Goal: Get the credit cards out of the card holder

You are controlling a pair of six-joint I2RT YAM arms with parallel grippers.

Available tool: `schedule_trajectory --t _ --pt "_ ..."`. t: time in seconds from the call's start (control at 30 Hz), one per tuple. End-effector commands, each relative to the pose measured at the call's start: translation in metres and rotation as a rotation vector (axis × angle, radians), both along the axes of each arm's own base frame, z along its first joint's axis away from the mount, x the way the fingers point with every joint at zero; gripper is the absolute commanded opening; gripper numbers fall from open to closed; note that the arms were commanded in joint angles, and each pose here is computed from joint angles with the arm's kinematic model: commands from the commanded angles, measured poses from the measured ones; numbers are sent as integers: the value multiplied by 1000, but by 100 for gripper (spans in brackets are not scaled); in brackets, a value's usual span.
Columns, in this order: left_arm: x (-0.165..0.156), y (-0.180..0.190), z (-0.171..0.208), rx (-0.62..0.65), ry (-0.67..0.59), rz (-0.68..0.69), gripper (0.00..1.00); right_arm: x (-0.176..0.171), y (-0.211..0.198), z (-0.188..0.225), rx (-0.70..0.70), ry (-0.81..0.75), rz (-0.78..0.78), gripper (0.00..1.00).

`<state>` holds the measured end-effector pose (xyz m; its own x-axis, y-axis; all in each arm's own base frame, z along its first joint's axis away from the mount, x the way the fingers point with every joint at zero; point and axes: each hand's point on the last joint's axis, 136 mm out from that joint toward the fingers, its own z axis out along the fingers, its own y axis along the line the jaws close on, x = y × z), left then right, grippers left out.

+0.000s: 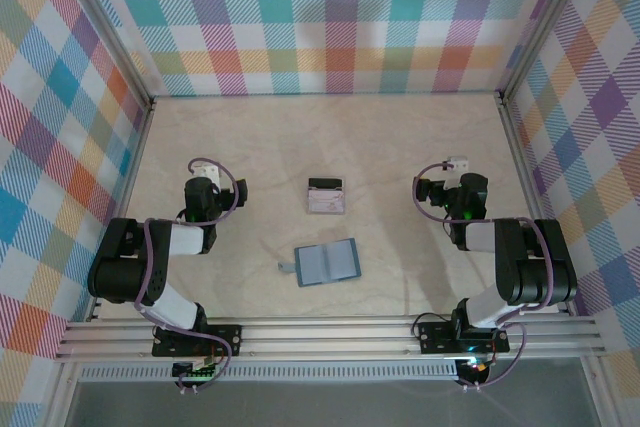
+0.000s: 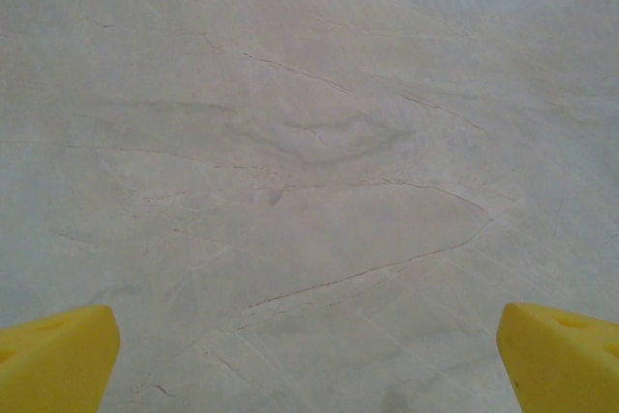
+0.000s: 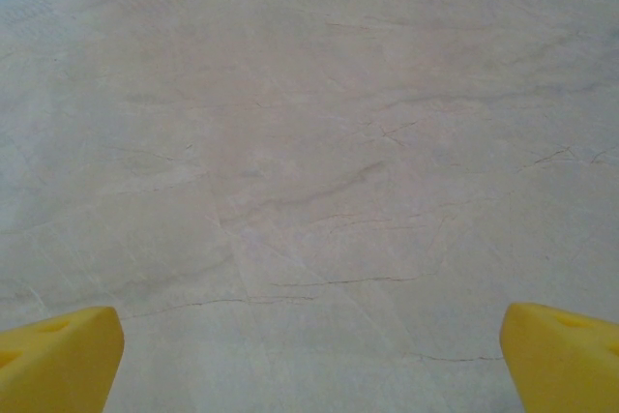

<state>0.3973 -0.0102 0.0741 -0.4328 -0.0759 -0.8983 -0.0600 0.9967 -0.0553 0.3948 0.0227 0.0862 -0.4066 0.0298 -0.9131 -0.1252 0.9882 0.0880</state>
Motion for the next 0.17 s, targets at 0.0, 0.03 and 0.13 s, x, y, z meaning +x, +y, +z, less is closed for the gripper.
schedule_trajectory --t 0.0,0.03,0.13 --pt "1 -4 4 4 -25 -23 100 3 5 5 22 -24 19 100" --pt "1 -4 4 5 -25 -22 100 3 5 5 21 -24 19 100" --pt "1 -4 4 5 -24 -22 100 2 5 6 20 -31 16 100"
